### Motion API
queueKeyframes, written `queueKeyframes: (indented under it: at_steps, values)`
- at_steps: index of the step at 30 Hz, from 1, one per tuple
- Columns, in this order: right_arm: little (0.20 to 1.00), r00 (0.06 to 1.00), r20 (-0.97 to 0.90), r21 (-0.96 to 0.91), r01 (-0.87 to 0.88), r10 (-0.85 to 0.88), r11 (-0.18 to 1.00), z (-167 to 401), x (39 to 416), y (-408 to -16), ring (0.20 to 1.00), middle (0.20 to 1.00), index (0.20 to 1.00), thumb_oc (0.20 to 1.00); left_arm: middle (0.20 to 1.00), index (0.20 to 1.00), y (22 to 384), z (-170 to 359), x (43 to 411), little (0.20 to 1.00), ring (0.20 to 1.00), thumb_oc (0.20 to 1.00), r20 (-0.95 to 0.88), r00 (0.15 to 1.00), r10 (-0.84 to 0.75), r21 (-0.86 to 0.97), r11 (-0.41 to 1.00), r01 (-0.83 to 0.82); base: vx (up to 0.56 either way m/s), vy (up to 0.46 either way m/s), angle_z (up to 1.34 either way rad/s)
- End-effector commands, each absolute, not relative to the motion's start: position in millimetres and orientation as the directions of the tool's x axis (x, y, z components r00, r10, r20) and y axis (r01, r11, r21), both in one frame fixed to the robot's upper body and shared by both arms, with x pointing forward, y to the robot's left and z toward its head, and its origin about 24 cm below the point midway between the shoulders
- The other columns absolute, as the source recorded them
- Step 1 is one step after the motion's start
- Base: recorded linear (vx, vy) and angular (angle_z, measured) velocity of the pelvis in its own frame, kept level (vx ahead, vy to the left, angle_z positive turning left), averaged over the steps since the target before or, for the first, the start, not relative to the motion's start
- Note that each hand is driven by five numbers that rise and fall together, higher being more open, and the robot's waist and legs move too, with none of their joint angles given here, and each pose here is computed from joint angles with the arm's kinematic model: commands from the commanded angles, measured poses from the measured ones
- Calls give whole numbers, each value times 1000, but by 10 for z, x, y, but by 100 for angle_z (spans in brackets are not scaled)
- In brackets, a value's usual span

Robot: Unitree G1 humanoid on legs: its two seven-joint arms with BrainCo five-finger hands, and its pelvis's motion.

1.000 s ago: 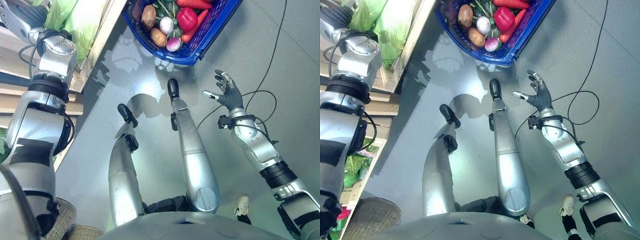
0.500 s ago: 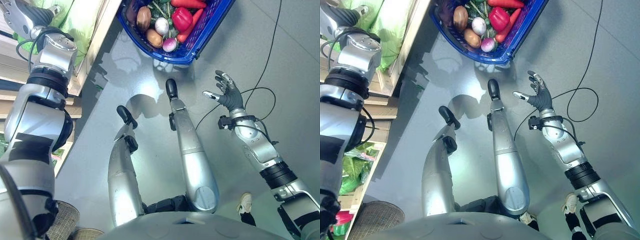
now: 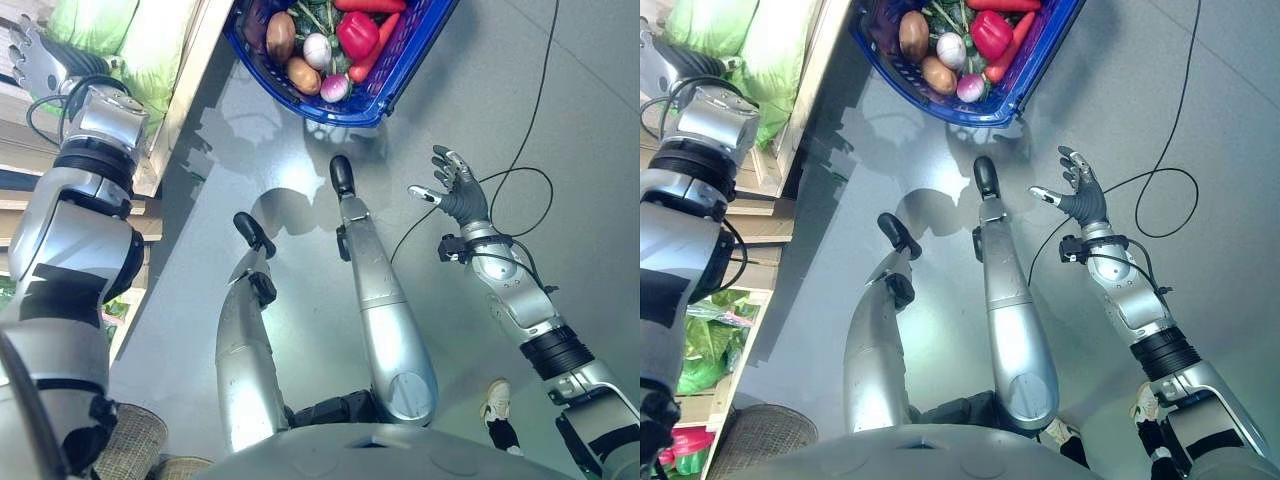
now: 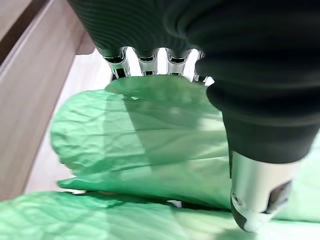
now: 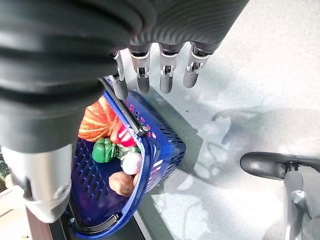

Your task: Pick up fruits and vegetables into the basket

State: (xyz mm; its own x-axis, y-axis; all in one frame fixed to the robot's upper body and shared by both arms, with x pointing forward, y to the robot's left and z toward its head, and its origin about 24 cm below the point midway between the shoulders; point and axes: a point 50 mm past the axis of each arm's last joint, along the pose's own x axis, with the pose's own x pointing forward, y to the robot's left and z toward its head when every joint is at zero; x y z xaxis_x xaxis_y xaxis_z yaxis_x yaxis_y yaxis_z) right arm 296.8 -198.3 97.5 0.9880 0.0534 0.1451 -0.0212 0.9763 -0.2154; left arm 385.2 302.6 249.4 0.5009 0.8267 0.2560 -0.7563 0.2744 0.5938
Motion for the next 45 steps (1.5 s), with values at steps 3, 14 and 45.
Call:
queueKeyframes:
  at_steps: [3, 14, 45]
  values:
    - [1000, 986, 161, -183, -23, 53, 983, 981, 2909, -2010, 1000, 1000, 1000, 1000, 1000, 1000, 3380, 2366, 3677, 1000, 1000, 1000, 205, 415, 886, 631, 204, -748, 0, 0, 0]
    - [1000, 986, 159, -180, -17, 47, 984, 992, 2897, -2045, 1000, 1000, 1000, 1000, 200, 200, 3422, 2343, 3660, 200, 200, 200, 229, 423, 877, 621, 202, -757, 0, 3, 0]
    - [1000, 906, 422, -165, 81, -4, 983, 1354, 2737, -2048, 1000, 1000, 1000, 1000, 200, 200, 3053, 2428, 3724, 200, 200, 200, 481, 492, 726, 327, 372, -869, -8, -11, 1]
